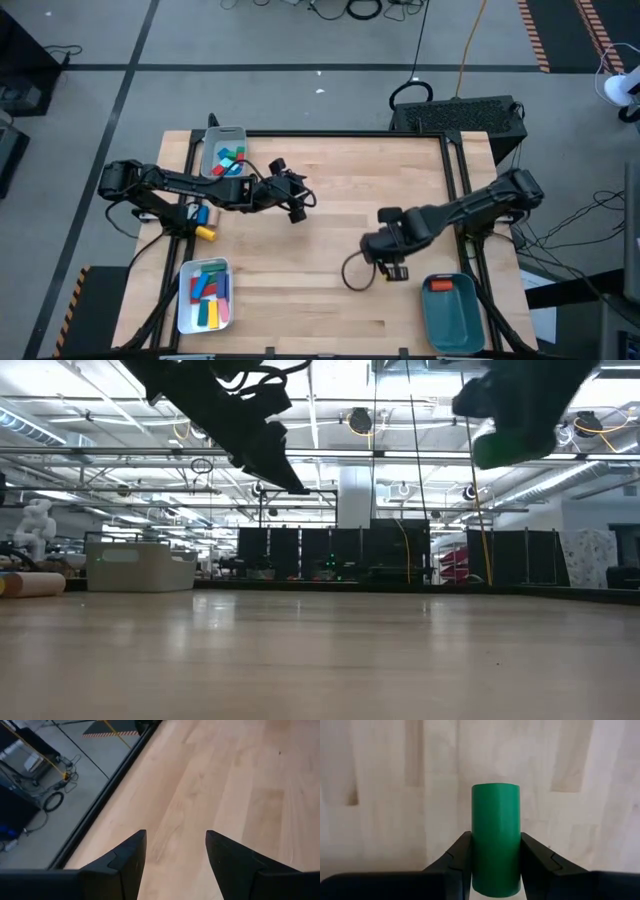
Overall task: Sort blocks by size
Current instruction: Put the green cylindrical block into the blue bin
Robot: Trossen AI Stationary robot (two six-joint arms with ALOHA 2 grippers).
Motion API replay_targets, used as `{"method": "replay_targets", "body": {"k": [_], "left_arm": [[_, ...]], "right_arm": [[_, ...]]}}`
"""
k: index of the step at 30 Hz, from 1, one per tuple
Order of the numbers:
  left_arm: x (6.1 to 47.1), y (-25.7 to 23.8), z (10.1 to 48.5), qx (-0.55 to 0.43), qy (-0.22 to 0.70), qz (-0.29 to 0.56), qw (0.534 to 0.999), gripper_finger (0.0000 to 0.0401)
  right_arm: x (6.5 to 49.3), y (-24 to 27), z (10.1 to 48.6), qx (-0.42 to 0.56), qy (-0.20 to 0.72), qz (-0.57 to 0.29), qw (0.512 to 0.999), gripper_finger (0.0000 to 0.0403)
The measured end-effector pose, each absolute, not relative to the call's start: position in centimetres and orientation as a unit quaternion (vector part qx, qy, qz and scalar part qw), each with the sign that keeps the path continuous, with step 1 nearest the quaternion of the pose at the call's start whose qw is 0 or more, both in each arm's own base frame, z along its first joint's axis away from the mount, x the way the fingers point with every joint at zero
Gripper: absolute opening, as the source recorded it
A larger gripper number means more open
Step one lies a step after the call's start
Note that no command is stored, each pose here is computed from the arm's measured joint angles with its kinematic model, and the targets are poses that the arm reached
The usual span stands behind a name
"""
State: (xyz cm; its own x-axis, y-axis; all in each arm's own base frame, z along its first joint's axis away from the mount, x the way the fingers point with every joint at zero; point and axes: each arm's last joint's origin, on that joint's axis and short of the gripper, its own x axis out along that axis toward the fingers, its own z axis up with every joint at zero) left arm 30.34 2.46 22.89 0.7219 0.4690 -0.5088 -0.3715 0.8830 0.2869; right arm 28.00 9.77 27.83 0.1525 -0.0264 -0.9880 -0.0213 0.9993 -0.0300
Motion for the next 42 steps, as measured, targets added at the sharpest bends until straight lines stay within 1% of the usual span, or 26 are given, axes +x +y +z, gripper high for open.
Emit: {"method": "replay_targets", "body": {"k": [7, 16, 24, 30, 33, 37, 42], "left_arm": [[30.3, 2.5, 22.9, 0.064, 0.291, 0.234, 0.926, 0.0207], [30.3, 2.5, 22.9, 0.064, 0.292, 0.234, 0.925, 0.0207], [30.3, 2.5, 22.9, 0.064, 0.292, 0.234, 0.925, 0.0207], [30.3, 2.5, 22.9, 0.064, 0.292, 0.234, 0.925, 0.0207], [30.3, 2.5, 22.8, 0.065, 0.294, 0.234, 0.924, 0.0207], [30.2, 2.5, 22.8, 0.066, 0.299, 0.234, 0.923, 0.0207], [30.2, 2.5, 22.8, 0.069, 0.298, 0.245, 0.92, 0.0207]], "right_arm": [[26.7, 12.2, 27.8, -0.013, 0.661, -0.002, 0.751, 0.01], [23.6, 15.2, 27.7, 0.032, 0.721, -0.026, 0.692, 0.01], [21.4, 18.1, 27.8, 0.064, 0.742, -0.022, 0.668, 0.01], [19.6, 20.1, 27.8, 0.099, 0.762, -0.026, 0.64, 0.01], [18.7, 21.2, 27.8, 0.114, 0.761, -0.032, 0.637, 0.01], [17.5, 22.7, 27.6, 0.129, 0.747, -0.046, 0.65, 0.01], [15.4, 23.7, 25.6, 0.123, 0.743, -0.088, 0.652, 0.01]]}}
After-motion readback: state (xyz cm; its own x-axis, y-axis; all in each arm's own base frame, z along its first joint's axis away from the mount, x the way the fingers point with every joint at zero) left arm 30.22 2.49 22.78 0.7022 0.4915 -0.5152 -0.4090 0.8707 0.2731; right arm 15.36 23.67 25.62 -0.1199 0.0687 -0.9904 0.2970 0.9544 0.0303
